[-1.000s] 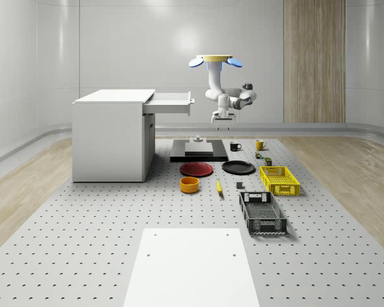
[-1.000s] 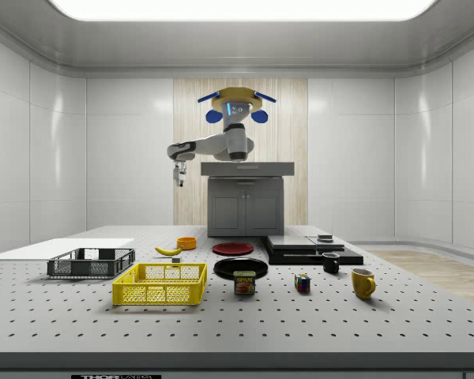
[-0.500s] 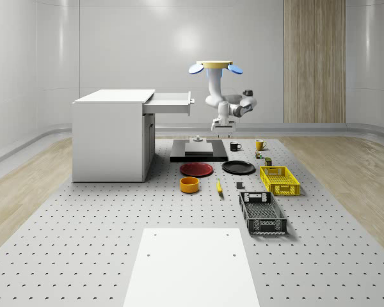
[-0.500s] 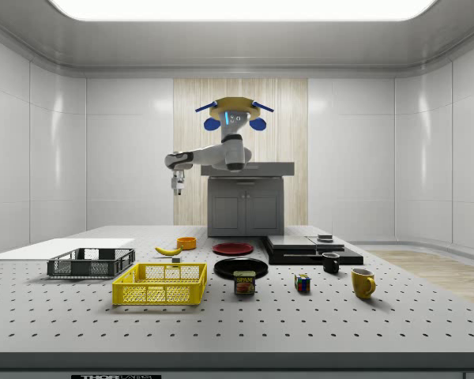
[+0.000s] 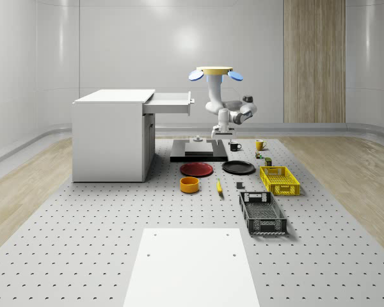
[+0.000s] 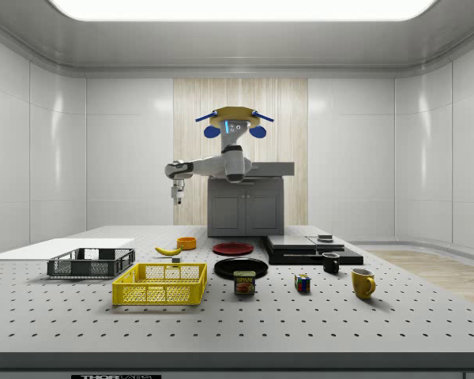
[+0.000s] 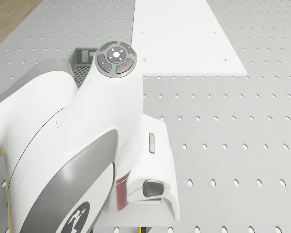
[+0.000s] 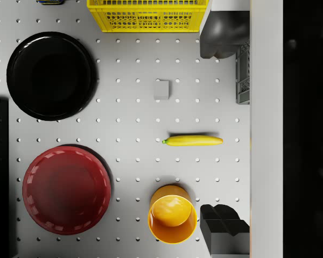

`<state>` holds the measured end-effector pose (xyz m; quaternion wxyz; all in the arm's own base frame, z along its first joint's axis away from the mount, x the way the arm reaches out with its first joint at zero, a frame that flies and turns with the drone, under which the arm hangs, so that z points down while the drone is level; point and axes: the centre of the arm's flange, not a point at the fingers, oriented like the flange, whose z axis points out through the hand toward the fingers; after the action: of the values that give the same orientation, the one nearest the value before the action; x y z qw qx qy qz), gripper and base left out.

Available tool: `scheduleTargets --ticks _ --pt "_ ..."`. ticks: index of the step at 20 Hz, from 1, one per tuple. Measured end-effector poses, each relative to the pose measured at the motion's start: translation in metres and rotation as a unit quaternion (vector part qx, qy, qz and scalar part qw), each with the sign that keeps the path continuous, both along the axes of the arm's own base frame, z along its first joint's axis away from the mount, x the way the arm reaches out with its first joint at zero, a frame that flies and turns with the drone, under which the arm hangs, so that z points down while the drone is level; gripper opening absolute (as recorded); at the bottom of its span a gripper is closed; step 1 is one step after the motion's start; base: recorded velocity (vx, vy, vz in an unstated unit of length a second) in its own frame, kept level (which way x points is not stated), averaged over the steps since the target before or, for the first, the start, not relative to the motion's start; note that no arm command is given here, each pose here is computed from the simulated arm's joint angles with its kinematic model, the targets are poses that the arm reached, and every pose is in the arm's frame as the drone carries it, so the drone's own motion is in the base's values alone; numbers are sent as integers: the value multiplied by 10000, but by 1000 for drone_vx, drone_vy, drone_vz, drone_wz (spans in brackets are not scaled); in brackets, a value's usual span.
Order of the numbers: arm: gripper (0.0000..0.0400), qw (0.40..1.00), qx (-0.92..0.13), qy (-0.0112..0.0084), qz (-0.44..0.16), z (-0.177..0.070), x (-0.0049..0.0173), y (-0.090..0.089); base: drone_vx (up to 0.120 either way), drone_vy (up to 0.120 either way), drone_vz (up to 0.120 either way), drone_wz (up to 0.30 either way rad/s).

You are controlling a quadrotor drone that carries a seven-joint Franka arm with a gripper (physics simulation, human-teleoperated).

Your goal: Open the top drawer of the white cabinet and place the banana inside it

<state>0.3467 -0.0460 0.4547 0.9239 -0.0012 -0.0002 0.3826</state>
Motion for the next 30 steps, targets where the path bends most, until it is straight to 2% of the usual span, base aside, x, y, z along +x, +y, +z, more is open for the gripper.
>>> scheduleTargets --ticks 5,12,19,30 --pt "400 10000 0 0 0 0 0 0 96 0 -120 0" --pt "400 10000 0 0 0 0 0 0 0 80 -120 0" --pt "400 10000 0 0 0 0 0 0 0 0 -120 0" --pt "400 10000 0 0 0 0 0 1 109 0 -120 0"
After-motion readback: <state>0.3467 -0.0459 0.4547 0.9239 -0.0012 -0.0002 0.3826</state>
